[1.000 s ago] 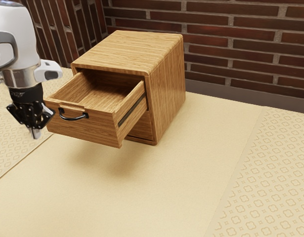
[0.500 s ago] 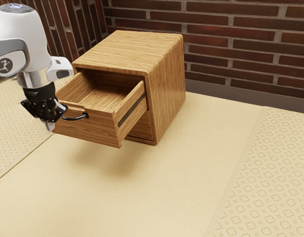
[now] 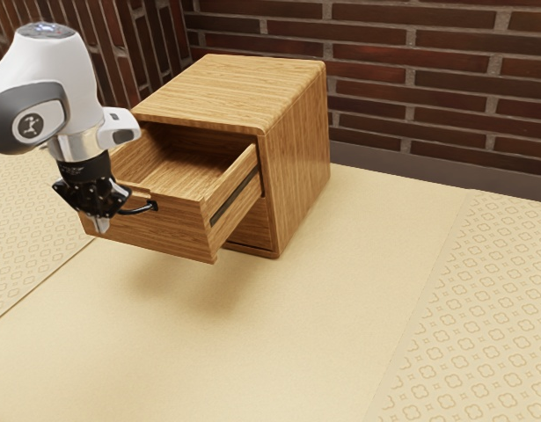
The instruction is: Push the drawer handle with one arm to close the drawer
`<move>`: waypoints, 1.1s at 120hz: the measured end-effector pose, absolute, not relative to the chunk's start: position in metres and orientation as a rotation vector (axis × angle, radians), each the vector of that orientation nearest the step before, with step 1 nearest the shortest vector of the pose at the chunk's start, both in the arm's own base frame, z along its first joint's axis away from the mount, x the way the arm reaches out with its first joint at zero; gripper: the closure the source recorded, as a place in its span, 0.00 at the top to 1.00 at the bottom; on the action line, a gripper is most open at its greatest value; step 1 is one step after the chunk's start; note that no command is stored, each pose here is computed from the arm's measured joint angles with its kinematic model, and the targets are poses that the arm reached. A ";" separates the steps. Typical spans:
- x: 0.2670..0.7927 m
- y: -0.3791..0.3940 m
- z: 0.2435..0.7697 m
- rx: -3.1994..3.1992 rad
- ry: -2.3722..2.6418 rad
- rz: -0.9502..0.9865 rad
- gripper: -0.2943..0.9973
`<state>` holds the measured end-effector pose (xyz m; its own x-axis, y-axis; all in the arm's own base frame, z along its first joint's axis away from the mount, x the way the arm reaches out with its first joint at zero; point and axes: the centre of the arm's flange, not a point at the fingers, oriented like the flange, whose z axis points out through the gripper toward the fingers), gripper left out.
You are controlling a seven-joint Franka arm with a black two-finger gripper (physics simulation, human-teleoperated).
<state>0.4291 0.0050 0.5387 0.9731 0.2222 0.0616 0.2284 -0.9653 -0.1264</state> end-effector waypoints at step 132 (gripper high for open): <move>0.496 0.013 0.517 -2.926 -0.275 -0.366 0.16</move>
